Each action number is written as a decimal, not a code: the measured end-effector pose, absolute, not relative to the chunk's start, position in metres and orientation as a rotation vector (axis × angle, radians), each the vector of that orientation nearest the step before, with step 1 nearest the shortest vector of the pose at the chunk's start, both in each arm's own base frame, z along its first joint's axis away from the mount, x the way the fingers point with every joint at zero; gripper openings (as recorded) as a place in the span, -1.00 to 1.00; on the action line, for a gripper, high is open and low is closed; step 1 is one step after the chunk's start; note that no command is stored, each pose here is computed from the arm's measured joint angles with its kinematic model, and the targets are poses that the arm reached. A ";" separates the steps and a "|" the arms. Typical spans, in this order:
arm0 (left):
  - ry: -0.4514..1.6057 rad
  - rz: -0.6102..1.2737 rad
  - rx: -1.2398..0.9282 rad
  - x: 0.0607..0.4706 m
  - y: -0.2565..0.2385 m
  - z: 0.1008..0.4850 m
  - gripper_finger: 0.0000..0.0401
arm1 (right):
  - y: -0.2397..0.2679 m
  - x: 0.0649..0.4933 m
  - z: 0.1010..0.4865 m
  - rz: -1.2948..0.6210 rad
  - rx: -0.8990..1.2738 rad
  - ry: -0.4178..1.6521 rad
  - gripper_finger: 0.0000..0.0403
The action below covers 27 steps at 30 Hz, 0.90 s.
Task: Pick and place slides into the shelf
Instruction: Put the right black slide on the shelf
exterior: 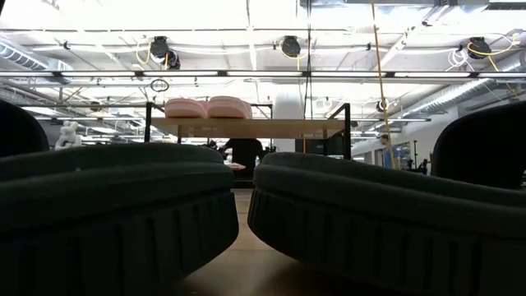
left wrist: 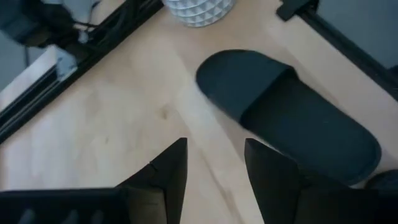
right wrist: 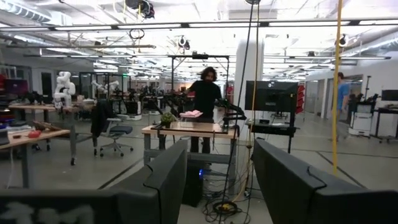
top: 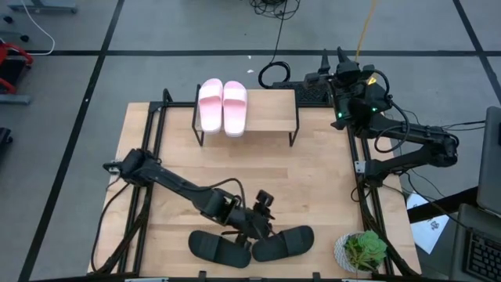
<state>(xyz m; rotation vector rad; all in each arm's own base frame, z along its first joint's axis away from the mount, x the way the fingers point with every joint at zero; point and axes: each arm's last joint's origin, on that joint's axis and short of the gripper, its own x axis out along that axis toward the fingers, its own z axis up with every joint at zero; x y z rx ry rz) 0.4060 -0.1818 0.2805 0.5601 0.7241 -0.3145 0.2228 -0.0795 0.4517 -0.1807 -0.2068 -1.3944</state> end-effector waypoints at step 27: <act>0.724 -0.429 0.598 0.445 -0.157 0.235 -0.21 | -0.055 0.223 0.461 -1.291 -0.045 -0.382 -0.14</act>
